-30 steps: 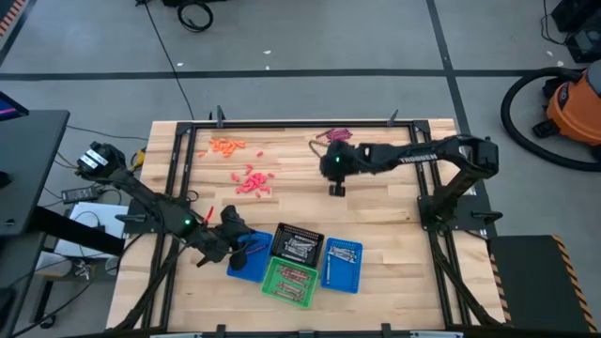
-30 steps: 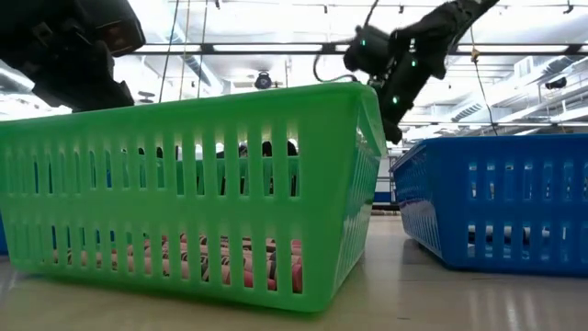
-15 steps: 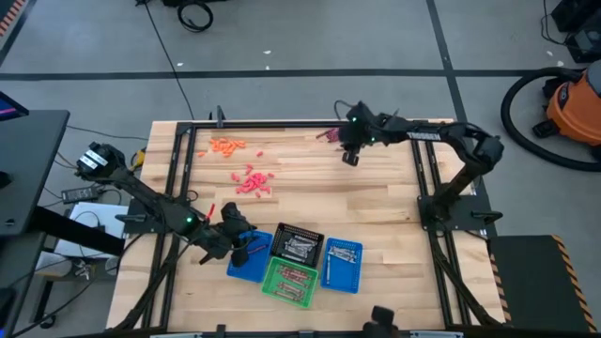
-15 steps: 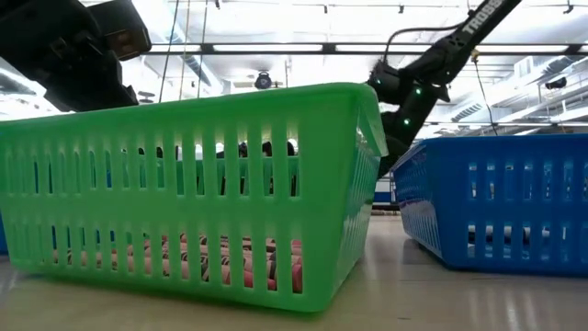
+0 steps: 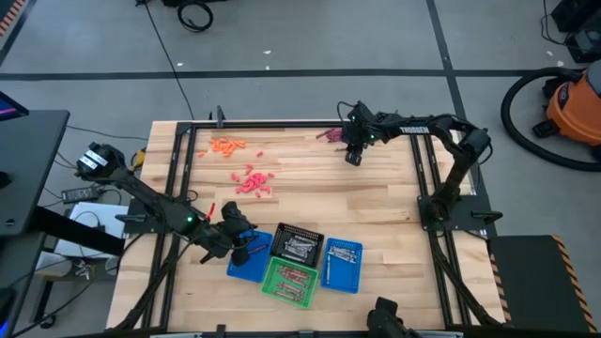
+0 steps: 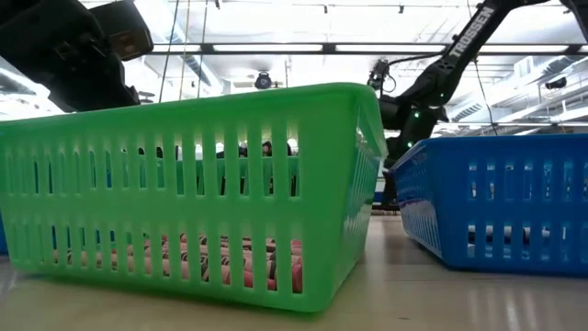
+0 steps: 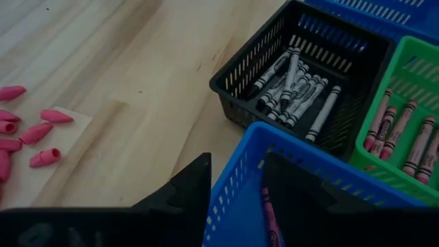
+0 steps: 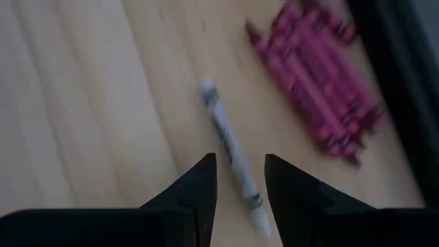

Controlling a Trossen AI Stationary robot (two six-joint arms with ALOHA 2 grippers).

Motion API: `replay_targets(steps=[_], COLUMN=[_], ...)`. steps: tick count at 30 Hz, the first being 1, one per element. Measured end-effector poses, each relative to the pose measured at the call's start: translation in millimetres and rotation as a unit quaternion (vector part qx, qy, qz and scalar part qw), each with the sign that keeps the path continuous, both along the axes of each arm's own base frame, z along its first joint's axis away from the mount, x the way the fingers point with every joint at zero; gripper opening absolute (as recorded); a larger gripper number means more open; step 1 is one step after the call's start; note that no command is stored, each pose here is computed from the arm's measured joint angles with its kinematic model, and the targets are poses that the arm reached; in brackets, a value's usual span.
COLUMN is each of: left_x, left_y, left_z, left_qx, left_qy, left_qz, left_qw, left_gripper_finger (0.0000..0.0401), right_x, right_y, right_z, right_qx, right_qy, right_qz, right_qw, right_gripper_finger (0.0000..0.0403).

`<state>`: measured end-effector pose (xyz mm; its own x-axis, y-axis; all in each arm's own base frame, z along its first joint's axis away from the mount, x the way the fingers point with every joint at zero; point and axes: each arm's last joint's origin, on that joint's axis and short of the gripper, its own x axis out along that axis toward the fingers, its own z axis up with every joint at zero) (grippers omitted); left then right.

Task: Sort crayons
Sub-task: Put the white crayon into the right blue bin

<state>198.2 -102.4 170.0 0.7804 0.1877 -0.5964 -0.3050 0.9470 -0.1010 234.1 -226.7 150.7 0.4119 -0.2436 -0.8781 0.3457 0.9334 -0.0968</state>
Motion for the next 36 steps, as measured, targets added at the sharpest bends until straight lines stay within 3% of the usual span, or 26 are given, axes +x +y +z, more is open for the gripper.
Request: replay_targets(steps=[10,13,17,24,36], left_x=[0,0,0,0,1], left_y=[1,1,1,1,0], left_z=[0,0,0,0,1], left_qx=[0.009,0.01,0.011,0.01,0.005], left_qy=[0.002,0.002,0.002,0.002,-0.004], left_qz=[-0.004,-0.005,-0.006,-0.005,-0.005], left_qw=[1.0,1.0,1.0,1.0,1.0], left_gripper_finger=[0.0149,0.0149,0.0149,0.0149,0.0149], right_x=[-11,-9,-4,5,19], right_y=[-11,-9,-3,7,33], right_z=[-21,-22,-18,-18,3], right_qx=[0.041,0.029,-0.001,-0.012,-0.021], right_qy=[0.024,0.041,0.06,0.072,0.044], right_qz=[0.0,0.008,0.021,0.046,0.07], right_qw=[0.999,0.999,0.998,0.996,0.996], right_gripper_finger=[0.013,0.0127,0.01,0.0015,0.0012])
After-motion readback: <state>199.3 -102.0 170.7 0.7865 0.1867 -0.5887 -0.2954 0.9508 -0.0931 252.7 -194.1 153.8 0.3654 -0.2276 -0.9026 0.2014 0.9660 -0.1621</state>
